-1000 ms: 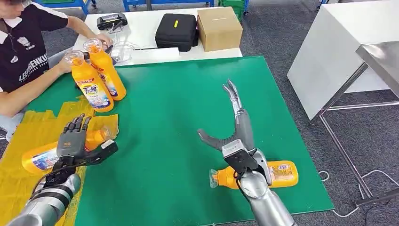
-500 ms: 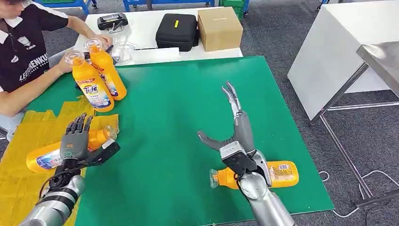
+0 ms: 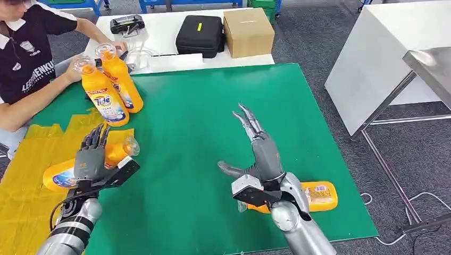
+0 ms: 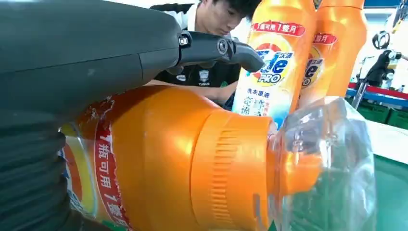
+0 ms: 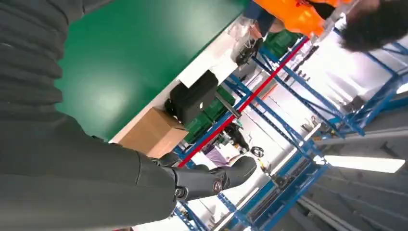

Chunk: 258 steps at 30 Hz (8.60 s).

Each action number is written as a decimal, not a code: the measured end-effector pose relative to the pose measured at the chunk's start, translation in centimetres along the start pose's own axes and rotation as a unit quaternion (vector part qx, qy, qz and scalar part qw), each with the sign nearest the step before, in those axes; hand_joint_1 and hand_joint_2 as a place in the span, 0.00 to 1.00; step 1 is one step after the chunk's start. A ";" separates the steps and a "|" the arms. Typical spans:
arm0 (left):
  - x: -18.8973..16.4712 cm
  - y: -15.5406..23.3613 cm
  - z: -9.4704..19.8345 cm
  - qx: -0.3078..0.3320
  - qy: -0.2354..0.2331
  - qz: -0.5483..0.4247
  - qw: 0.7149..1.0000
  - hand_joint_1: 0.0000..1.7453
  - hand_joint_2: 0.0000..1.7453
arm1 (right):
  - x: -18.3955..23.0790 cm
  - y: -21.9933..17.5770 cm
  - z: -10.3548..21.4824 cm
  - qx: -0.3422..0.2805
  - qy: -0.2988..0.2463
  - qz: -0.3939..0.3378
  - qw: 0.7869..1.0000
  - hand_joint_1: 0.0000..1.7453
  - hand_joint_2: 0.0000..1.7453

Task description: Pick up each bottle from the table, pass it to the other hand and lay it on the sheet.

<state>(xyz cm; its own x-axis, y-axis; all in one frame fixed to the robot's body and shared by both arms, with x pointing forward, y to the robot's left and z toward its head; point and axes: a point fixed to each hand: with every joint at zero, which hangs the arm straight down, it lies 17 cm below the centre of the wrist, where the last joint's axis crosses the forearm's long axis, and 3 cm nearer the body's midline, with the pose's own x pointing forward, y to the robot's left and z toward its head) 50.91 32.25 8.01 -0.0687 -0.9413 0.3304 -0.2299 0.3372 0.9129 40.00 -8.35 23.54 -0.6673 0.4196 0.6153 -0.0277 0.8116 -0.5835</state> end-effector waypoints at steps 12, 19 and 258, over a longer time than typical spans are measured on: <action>0.2 -0.5 0.2 -0.008 0.002 -0.021 1.000 0.00 1.00 | -0.4 0.4 0.5 0.018 0.000 0.011 1.000 0.00 1.00; -0.1 -0.7 0.2 -0.012 0.011 -0.036 0.999 0.00 1.00 | -0.5 0.5 0.6 0.022 0.000 0.015 1.000 0.00 1.00; 28.7 3.2 6.9 -0.180 -0.273 0.518 0.790 0.00 1.00 | -10.6 7.8 2.8 0.001 0.204 -0.269 0.941 1.00 1.00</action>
<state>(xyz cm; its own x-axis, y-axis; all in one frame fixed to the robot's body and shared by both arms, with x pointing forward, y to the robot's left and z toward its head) 41.47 6.25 18.69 -0.4695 0.0100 0.8829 0.5089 0.8202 0.2613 44.78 -7.62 10.94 -0.2154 0.0695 0.9740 -0.2826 0.9504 -0.1303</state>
